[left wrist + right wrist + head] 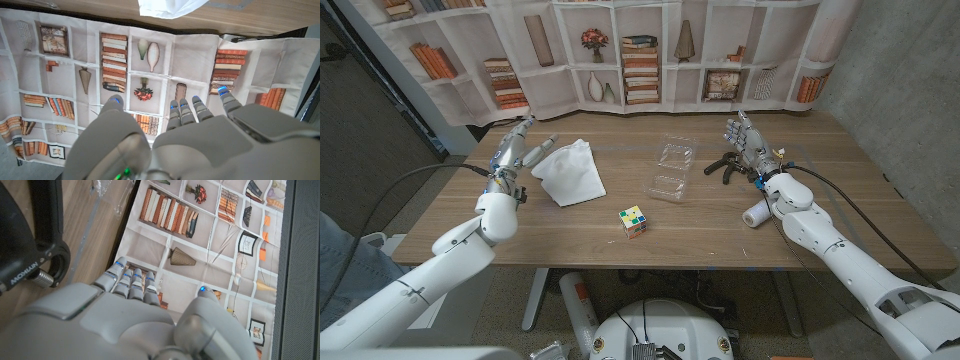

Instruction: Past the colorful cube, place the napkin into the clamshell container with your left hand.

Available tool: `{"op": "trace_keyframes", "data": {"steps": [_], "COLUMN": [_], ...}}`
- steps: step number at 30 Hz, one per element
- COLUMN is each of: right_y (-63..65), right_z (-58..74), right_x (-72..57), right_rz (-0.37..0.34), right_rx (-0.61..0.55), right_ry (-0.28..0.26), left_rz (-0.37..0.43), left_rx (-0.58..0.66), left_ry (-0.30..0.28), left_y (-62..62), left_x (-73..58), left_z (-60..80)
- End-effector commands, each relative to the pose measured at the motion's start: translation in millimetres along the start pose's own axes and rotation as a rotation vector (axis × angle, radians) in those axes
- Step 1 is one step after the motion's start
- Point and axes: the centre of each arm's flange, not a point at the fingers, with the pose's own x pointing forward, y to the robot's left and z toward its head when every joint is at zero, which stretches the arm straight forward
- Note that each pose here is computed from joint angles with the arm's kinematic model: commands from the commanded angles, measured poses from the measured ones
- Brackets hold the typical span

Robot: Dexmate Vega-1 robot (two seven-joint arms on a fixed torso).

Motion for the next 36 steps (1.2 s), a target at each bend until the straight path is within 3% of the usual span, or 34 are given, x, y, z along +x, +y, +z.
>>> {"op": "trace_keyframes", "data": {"steps": [1, 20, 36], "right_y": [2.0, 3.5, 1.0], "right_z": [4.2, 4.4, 1.3], "right_x": [-0.4, -0.8, 0.7], "right_rz": [0.0, 0.003, -0.009], "right_rx": [-0.002, -0.008, 0.006], "right_ry": [-0.005, -0.001, -0.001], "left_rz": [-0.038, -0.057, -0.122], "left_rx": [0.031, 0.075, 0.129], "left_ry": [0.039, 0.044, 0.039], "left_y": [2.0, 1.7, -16.6], "left_x": [0.2, 10.9, 21.2], "left_z": [-0.9, 2.3, 11.0]}}
